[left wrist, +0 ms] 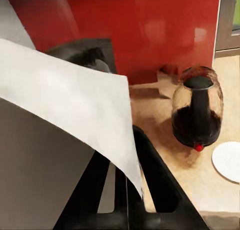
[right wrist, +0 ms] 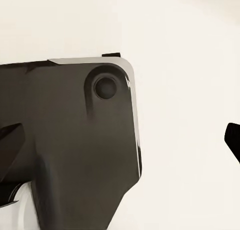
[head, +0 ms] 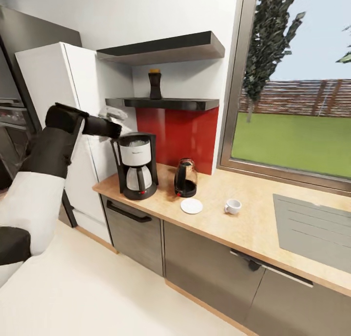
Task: Set up a coffee station on the kitchen countertop: keep the coffee maker on the countertop, move the bottle of coffee from the kitchen shelf to the counter next to the coffee maker, place a paper coffee filter on top of the coffee maker, put the saucer next to the coffee maker with the coffee cup on the saucer, and place the electric kettle next to the coffee maker.
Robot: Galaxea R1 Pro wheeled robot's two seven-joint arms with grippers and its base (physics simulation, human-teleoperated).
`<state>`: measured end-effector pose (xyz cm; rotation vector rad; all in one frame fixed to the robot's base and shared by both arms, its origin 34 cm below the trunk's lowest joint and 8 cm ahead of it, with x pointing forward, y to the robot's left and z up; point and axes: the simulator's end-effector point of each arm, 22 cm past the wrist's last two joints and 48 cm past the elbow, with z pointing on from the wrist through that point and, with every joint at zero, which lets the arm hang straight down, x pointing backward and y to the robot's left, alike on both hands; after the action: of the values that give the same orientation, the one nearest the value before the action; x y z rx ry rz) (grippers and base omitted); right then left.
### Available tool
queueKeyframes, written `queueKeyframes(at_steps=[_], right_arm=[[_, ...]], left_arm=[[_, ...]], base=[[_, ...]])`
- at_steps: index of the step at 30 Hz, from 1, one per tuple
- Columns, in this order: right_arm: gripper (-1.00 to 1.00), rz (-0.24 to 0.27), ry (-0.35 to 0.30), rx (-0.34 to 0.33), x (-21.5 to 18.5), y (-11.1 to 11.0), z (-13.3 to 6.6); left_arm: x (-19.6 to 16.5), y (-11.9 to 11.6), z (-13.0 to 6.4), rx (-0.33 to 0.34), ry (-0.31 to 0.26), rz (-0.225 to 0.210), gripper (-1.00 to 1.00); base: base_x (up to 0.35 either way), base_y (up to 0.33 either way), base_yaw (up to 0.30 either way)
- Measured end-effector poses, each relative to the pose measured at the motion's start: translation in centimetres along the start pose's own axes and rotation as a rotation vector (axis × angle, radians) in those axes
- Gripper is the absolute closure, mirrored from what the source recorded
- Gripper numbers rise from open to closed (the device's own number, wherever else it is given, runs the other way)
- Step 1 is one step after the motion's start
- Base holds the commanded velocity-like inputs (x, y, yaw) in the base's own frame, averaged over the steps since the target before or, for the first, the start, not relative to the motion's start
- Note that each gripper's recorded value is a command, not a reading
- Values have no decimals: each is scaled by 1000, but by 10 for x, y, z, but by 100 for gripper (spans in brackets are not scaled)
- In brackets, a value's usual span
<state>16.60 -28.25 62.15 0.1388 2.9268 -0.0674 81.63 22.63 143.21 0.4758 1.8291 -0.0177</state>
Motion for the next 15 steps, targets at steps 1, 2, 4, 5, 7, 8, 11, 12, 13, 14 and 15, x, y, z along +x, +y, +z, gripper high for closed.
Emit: queueKeyframes(at_steps=[1, 2, 4, 5, 7, 8, 11, 12, 13, 14, 15], right_arm=[[-100, -2, 1, -2, 1, 1, 0], [-100, -3, 1, -3, 1, 1, 0], [-100, -3, 1, -4, 1, 2, 0], [-100, -3, 1, -4, 1, 2, 0], [-100, -3, 1, -4, 1, 2, 0], [-100, -3, 1, -4, 1, 2, 0], [-100, 0, -2, -3, 0, 2, 0], [-100, 1, -2, -5, 0, 3, 0], [-100, 1, -2, -6, 0, 4, 0], [-100, 1, -2, -6, 0, 4, 0], [-100, 1, -2, -6, 0, 4, 0]], left_arm=[[9, -3, 18, 2, 101, 42, 100], [15, -3, 26, -6, 158, 74, 100], [28, 5, 38, -31, 311, 134, 100], [29, 4, 39, -21, 345, 134, 100], [30, 0, 39, 1, 396, 128, 100], [29, 0, 37, 5, 414, 128, 100], [26, 2, 32, 2, 458, 165, 100], [30, 5, 33, 0, 463, 173, 100], [35, 8, 33, -3, 473, 178, 100], [38, 12, 32, -10, 479, 182, 100], [41, 16, 31, -13, 487, 179, 100]], base=[[0, 0, 0], [0, 0, 0], [0, 0, 0], [0, 0, 0], [0, 0, 0], [0, 0, 0], [0, 0, 0], [0, 0, 0], [0, 0, 0], [0, 0, 0], [0, 0, 0]])
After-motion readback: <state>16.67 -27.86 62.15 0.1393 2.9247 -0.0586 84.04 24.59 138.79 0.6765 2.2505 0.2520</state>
